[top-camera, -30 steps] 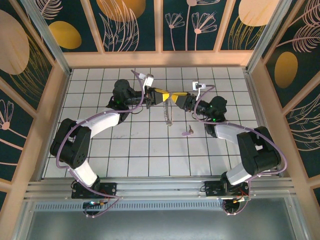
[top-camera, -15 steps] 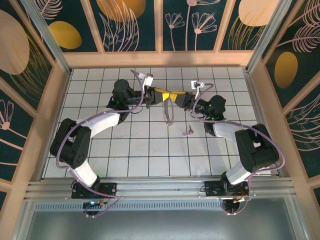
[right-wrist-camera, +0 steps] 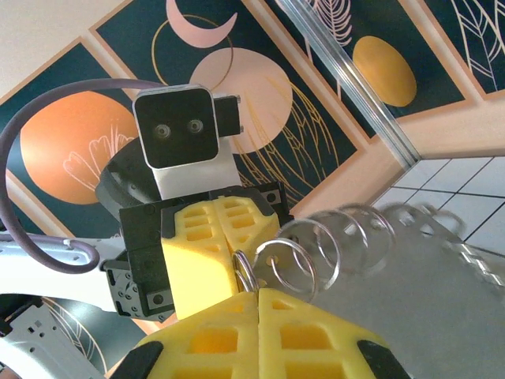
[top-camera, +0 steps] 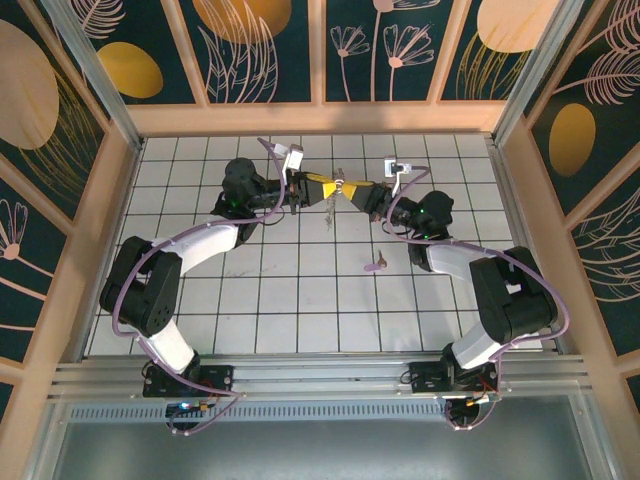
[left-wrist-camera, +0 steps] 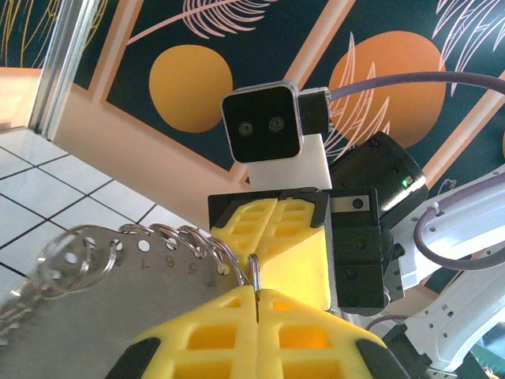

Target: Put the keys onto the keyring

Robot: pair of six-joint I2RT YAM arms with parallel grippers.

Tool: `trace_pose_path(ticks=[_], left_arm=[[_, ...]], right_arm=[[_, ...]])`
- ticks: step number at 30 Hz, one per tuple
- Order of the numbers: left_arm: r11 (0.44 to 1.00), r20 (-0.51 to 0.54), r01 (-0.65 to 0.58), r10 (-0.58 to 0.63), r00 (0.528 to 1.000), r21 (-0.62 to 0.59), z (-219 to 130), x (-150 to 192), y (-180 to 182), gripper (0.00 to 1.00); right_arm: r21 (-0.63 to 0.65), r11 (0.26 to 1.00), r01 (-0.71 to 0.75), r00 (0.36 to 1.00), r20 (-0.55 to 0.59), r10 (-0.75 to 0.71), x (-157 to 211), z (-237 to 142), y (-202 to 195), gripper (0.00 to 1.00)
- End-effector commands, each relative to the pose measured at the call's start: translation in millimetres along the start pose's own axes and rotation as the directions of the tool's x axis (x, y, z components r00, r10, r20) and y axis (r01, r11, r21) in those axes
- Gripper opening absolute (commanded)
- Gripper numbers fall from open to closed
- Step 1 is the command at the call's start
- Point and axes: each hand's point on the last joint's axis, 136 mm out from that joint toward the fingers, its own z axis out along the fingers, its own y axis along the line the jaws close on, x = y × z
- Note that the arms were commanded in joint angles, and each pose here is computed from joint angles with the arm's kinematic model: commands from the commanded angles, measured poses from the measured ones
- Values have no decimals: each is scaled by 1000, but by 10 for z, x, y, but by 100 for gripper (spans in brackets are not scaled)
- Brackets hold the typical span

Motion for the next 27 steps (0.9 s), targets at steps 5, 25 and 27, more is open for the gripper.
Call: trace_pose_path(ticks=[5,25,27], left_arm=[[996,14,-60,59,998,71,59,-93,-196,0],[999,78,-36,35,996,5,28,-181,-124,21],[999,129,-24,27,991,-27,-10,-246,-105,38]], right_arm=[[-60,997,42,999,-3,-42,-31,69,159,24],[-18,999,36,999,18,-36,3,-1,100,0],[-1,999,36,999,40,-36,-50,-13,90,0]])
